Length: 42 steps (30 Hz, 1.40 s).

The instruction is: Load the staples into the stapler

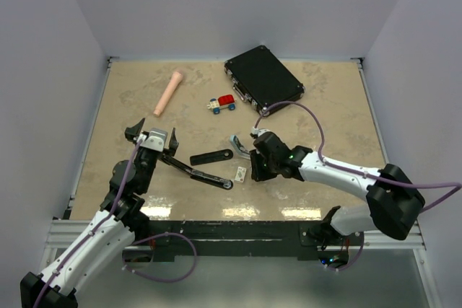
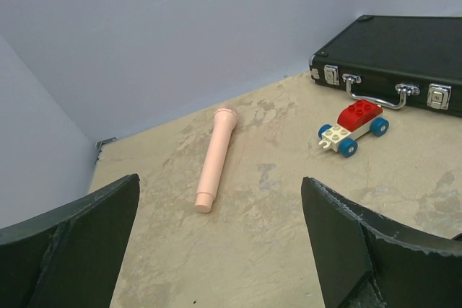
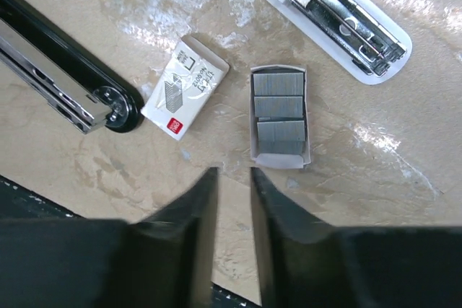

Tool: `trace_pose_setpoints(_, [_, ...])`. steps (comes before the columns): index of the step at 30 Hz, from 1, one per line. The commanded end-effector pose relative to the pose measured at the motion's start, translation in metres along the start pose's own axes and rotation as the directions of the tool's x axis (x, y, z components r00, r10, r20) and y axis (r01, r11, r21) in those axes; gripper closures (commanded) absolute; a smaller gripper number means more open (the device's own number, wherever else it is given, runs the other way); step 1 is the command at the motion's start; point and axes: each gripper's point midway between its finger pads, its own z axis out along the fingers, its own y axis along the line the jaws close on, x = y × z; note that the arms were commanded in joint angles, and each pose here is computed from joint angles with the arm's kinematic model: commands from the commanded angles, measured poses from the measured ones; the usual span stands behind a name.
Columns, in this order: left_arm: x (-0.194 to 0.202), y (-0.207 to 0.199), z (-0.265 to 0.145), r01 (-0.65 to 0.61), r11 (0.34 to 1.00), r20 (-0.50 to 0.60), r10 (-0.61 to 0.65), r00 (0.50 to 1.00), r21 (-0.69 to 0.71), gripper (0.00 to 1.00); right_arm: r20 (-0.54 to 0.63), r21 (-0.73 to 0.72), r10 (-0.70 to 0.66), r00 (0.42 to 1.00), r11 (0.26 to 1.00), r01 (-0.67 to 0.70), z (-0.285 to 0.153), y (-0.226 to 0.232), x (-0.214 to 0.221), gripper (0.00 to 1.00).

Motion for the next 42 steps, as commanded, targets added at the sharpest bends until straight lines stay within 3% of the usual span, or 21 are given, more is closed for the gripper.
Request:
trace_pose_setpoints(1, [-0.01,0.001,0.001,0.002,1.0,0.043,-0.002,0.999,-0.004,0.02,0.05,0.04,0.003,0.999,0.999,-0.005,-0.012,-0.002,-0.021,0.64])
trace_pose_setpoints(5, [-0.011,0.002,0.001,0.004,1.0,0.047,-0.004,0.999,-0.004,0.02,0.058,0.071,0.002,0.998,0.997,-0.006,-0.01,-0.021,-0.028,0.37])
trace_pose_setpoints(9, [-0.011,0.001,0.0,0.006,1.0,0.049,-0.006,0.999,-0.001,0.02,0.033,0.051,-0.028,0.999,0.998,0.026,-0.002,-0.021,-0.028,0.27])
trace_pose_setpoints(20, [-0.013,0.002,-0.001,0.008,1.0,0.056,-0.008,0.998,0.001,0.02,-0.065,-0.093,-0.134,0.989,0.987,0.128,0.021,-0.001,-0.008,0.27])
trace_pose_setpoints(27, [-0.013,0.0,0.0,0.005,1.0,0.055,-0.005,0.998,0.006,0.02,-0.102,-0.239,-0.251,0.962,0.945,0.222,0.013,0.046,0.008,0.28])
trace_pose_setpoints(31, [-0.012,0.0,0.0,0.006,1.0,0.052,-0.006,0.999,0.006,0.02,-0.157,-0.216,-0.27,0.95,0.948,0.234,0.008,0.043,0.016,0.28])
trace_pose_setpoints(35, [-0.011,-0.001,0.001,0.003,1.0,0.049,-0.003,0.999,0.01,0.02,-0.128,-0.068,-0.263,0.956,0.964,0.256,-0.001,0.023,-0.003,0.31])
trace_pose_setpoints(39, [-0.01,-0.002,0.001,0.005,1.0,0.047,-0.005,0.999,0.013,0.02,-0.053,0.049,-0.253,0.966,0.965,0.256,-0.009,0.016,-0.035,0.37])
trace_pose_setpoints(42, [-0.011,-0.002,0.001,0.004,1.0,0.049,-0.004,0.999,0.014,0.02,-0.035,0.104,-0.256,0.966,0.96,0.259,-0.004,0.012,-0.046,0.5])
